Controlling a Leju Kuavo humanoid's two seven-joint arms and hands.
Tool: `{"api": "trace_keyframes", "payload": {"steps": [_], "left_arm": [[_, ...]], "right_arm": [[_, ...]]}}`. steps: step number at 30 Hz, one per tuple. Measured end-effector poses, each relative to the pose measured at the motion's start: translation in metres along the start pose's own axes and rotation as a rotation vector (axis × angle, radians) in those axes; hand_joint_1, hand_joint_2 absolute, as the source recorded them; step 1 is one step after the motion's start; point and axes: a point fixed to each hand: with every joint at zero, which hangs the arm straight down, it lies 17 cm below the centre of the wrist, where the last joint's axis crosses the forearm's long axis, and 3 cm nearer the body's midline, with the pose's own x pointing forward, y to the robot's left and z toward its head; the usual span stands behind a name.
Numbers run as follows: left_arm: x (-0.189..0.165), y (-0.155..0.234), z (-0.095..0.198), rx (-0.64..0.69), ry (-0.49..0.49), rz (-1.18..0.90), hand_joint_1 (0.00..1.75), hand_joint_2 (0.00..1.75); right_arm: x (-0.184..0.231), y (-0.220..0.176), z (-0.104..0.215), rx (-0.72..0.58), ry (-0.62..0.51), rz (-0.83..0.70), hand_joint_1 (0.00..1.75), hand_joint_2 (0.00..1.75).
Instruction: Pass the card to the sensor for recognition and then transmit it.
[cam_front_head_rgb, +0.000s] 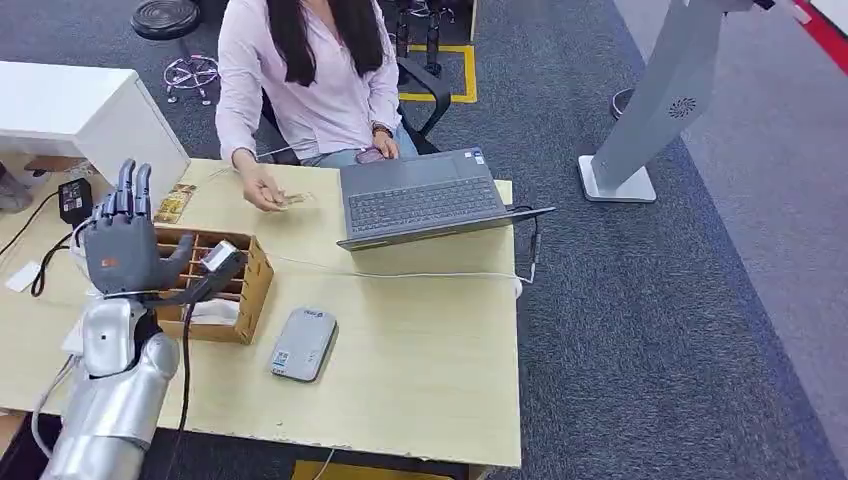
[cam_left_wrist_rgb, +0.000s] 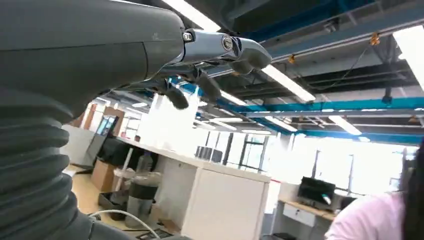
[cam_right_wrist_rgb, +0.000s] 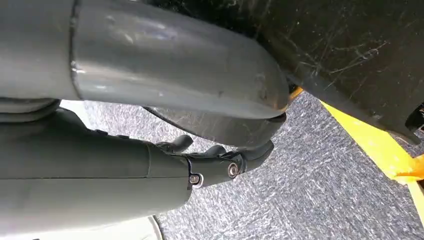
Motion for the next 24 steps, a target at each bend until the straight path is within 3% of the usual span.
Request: {"api": "trace_keyframes", "payload": {"steps": [12, 16, 20, 24], "left_arm": [[0.012, 0.017, 0.011, 0.031, 0.004, 0.041, 0.0, 1.75], [0.027, 0.007, 0.051, -0.045, 0.0, 0.057, 0.0, 1.75], [0.034, -0.028, 0.092, -0.249, 0.032, 0.072, 0.0, 1.75], [0.036, -0.047, 0.111, -0.346, 0.036, 0.072, 0.0, 1.75]], "right_arm": [[-0.001, 0.0, 0.0, -0.001, 0.007, -0.021, 0.0, 0.0], [-0.005, 0.001, 0.0, -0.006, 0.018, -0.041, 0.0, 0.0], [-0.006, 0.002, 0.0, -0.006, 0.021, -0.061, 0.0, 0.0], [-0.006, 0.002, 0.0, -0.005, 0.019, -0.065, 0.0, 0.0]]}}
